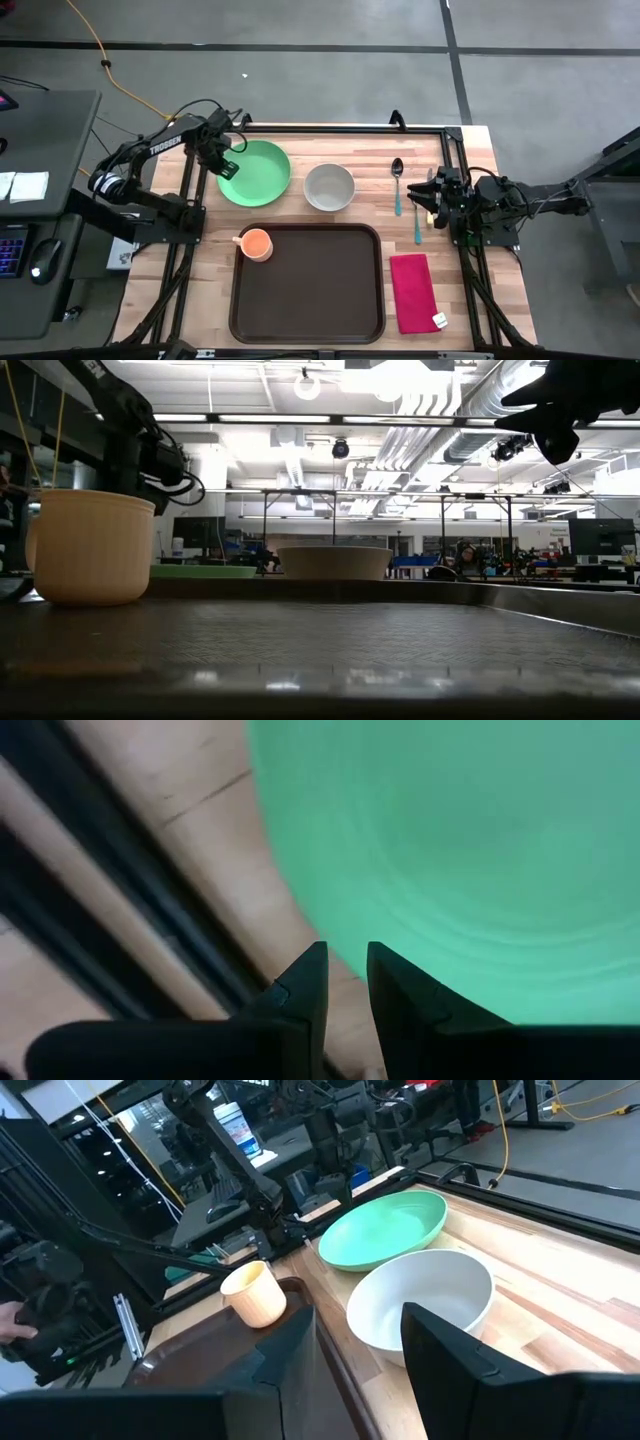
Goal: Set up tray
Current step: Put the green plate in the center of the brown tray
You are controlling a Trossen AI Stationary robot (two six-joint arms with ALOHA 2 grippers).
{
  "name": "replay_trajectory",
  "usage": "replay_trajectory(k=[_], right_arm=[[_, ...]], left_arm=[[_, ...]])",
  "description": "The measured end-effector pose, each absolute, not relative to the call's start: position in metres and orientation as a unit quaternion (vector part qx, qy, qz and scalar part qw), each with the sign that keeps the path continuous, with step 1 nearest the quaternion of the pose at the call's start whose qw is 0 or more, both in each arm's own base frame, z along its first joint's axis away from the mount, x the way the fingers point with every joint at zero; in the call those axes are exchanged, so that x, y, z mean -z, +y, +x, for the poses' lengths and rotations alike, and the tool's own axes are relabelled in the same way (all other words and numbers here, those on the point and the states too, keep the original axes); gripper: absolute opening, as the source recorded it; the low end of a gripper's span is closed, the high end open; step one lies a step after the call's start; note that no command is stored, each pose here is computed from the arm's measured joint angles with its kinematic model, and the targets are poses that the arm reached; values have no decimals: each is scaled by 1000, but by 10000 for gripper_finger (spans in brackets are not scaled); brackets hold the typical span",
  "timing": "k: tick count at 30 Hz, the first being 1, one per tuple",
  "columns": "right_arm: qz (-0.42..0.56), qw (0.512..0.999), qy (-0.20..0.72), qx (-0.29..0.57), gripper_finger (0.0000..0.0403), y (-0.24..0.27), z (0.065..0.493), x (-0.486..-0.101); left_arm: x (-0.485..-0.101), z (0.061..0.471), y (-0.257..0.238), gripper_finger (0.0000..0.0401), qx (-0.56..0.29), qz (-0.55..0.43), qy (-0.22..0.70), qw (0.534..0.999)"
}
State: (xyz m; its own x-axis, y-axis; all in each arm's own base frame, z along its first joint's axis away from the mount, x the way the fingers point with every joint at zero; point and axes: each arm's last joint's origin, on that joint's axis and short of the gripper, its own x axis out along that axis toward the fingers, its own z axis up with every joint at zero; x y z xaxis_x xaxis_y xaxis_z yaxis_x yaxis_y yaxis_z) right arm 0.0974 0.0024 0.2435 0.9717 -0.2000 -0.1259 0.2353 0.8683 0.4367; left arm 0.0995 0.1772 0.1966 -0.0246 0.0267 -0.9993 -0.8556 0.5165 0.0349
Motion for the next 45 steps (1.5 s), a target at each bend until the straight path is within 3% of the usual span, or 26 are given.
replay_trajectory(k=[16,25,45], right_arm=[[232,966,41,103,129,3,97,-243],[228,967,40,111,129,2,97,-243],[231,966,41,104,129,3,97,-243]], left_arm=[[-193,83,191,104,-390,-387,584,598],[-193,85,193,104,-382,-393,568,614],[-177,88,203,104,-378,-398,584,598]])
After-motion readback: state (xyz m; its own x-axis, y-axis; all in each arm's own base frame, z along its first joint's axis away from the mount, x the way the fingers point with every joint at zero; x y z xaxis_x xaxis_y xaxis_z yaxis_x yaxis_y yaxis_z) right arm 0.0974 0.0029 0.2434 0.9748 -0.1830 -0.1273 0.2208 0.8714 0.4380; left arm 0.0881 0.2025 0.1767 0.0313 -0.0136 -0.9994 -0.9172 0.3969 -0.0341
